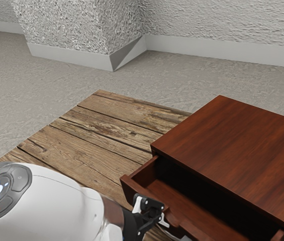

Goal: Pull the drawer handle with one arm to open the drawer

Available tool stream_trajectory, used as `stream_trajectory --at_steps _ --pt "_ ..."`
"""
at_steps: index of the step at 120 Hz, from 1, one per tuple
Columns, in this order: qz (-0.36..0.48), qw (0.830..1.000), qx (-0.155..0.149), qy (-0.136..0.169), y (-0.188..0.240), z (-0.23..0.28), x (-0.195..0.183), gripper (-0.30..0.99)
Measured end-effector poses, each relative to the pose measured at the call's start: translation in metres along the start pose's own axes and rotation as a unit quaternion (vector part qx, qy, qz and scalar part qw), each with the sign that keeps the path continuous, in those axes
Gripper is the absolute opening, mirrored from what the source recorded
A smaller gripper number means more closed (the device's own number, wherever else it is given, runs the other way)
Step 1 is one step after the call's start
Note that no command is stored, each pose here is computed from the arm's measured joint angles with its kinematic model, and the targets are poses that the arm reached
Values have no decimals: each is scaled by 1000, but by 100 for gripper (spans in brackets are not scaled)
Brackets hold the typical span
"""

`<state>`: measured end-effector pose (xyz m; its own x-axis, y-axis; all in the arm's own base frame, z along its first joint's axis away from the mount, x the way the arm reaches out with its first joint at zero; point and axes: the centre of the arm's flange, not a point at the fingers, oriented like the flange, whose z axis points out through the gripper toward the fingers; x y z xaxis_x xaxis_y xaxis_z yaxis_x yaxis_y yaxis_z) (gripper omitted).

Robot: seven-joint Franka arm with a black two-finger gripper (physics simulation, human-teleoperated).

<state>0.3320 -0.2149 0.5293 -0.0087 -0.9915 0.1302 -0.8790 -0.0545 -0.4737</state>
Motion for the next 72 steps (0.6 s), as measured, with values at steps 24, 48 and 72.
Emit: stream_trajectory --at_steps 24,48,72 --pt "7 1000 4 3 7 -3 11 65" --pt "8 1000 9 10 12 -11 19 67" --pt "1 1000 10 6 17 -11 13 67"
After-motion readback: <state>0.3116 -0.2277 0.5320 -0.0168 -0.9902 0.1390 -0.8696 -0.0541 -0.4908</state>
